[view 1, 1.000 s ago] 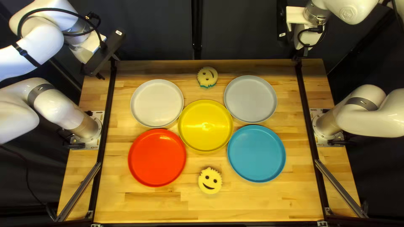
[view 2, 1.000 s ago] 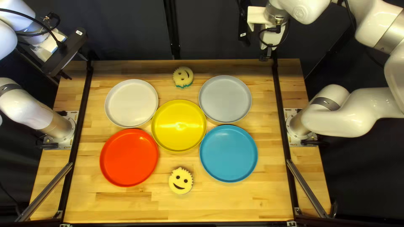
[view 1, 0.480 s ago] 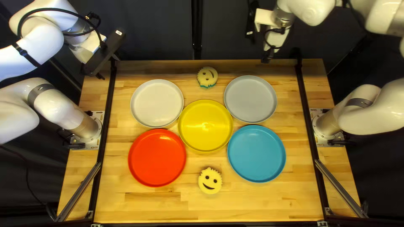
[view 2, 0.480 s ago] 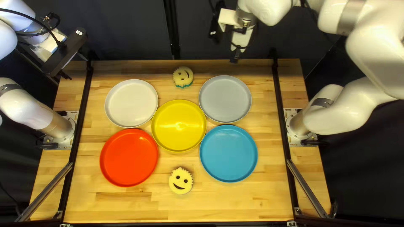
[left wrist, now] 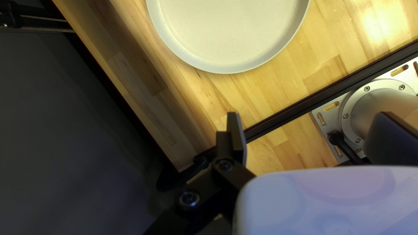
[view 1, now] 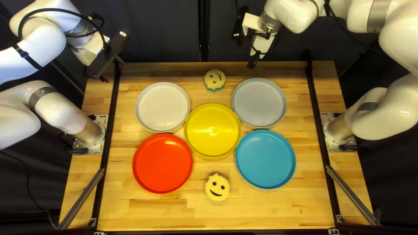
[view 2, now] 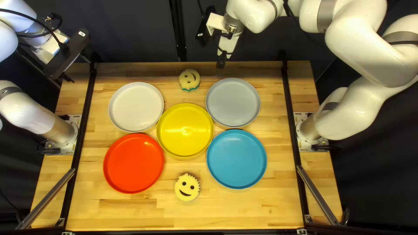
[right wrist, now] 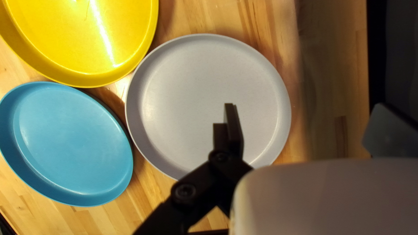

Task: Pick up sponge and scrub the plate

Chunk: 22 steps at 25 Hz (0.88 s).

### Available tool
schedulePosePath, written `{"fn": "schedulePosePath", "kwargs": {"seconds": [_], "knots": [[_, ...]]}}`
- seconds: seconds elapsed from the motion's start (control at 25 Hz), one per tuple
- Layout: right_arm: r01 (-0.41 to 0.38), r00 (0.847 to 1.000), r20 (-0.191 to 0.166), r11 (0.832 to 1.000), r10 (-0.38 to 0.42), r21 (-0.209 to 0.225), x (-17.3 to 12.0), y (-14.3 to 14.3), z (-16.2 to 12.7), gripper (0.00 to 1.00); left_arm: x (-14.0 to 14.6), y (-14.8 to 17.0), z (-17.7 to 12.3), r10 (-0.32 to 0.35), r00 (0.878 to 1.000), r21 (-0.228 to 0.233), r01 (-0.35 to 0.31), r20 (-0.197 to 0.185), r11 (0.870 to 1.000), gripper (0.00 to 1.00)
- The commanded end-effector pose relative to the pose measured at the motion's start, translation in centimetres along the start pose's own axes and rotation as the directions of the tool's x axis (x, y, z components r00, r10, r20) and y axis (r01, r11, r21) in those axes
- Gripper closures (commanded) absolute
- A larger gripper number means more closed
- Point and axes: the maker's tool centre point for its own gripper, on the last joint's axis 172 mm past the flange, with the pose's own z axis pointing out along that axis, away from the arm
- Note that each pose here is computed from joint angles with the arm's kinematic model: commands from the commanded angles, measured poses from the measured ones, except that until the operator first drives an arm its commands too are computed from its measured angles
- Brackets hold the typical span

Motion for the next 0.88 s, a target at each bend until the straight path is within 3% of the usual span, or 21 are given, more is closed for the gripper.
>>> {"fn": "schedulePosePath", "kwargs": {"seconds": [0.04,0.44,0.64,0.88], "knots": [[0.026,0.999,-0.024,0.999,-0.026,-0.020,2.9,1.2,1.9,0.00,0.0,0.0,0.0,0.000,1.000,0.000,0.000,0.000,1.000,0.00],[0.079,0.993,-0.078,0.996,-0.083,-0.048,6.5,2.8,5.8,0.00,0.0,0.0,0.0,0.000,1.000,0.000,0.000,0.000,1.000,0.00],[0.078,0.993,-0.089,0.996,-0.081,-0.031,9.1,3.1,8.3,0.00,0.0,0.0,0.0,0.000,1.000,0.000,0.000,0.000,1.000,0.00],[0.072,0.995,-0.074,0.997,-0.071,0.008,12.6,2.5,12.0,0.00,0.0,0.0,0.0,0.000,1.000,0.000,0.000,0.000,1.000,0.00]]}}
